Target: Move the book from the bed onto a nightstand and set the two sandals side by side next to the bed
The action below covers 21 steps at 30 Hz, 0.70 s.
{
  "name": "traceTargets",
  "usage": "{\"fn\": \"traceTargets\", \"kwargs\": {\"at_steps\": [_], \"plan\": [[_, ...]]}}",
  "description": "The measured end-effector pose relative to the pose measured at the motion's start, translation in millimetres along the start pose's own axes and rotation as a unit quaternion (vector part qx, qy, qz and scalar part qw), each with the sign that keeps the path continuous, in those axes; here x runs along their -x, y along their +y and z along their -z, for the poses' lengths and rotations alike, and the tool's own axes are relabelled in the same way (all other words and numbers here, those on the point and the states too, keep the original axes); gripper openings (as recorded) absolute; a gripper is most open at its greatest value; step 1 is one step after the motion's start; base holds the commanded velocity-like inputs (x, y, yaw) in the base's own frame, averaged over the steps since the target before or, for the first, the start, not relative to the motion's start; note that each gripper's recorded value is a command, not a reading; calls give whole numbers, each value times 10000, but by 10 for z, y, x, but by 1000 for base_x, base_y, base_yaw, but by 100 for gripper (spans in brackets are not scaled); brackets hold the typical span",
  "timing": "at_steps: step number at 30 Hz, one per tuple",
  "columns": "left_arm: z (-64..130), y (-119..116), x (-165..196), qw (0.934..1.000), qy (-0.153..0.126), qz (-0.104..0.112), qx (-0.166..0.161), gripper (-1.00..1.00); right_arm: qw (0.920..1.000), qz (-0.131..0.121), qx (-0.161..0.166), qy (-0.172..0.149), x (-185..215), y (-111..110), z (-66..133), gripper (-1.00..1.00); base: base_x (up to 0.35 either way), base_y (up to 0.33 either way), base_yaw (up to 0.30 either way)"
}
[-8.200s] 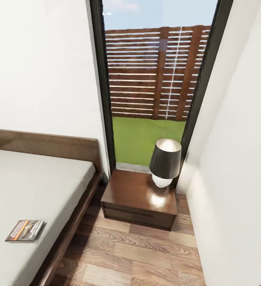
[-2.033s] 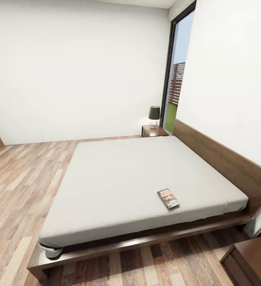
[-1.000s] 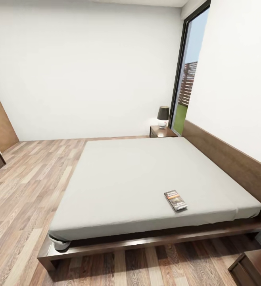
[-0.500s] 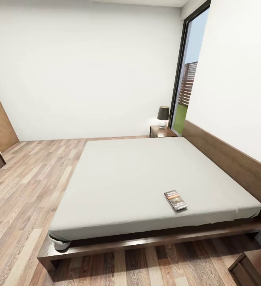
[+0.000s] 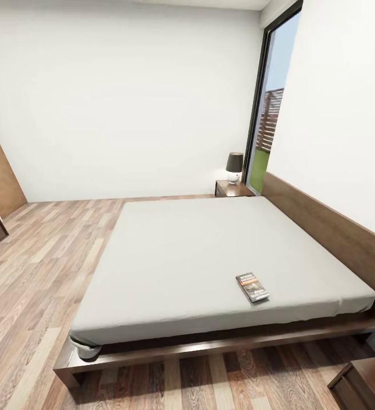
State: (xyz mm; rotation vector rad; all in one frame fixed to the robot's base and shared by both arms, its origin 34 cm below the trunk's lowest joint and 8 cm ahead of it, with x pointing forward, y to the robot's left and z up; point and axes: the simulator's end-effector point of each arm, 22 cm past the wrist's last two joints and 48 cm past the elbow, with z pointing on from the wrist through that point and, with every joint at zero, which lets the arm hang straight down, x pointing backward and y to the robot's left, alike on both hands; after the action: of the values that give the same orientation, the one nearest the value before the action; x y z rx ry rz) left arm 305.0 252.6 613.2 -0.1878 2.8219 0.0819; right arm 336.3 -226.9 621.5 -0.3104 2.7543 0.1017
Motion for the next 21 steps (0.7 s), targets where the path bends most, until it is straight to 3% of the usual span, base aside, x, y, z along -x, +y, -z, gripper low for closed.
{"fn": "traceTargets", "kwargs": {"at_steps": [21], "plan": [[-70, -10, 29, 10000, -56, 22, -12, -100, 10000, 19, -6, -14, 8, -24, -70, -100, 0, 0, 0]]}}
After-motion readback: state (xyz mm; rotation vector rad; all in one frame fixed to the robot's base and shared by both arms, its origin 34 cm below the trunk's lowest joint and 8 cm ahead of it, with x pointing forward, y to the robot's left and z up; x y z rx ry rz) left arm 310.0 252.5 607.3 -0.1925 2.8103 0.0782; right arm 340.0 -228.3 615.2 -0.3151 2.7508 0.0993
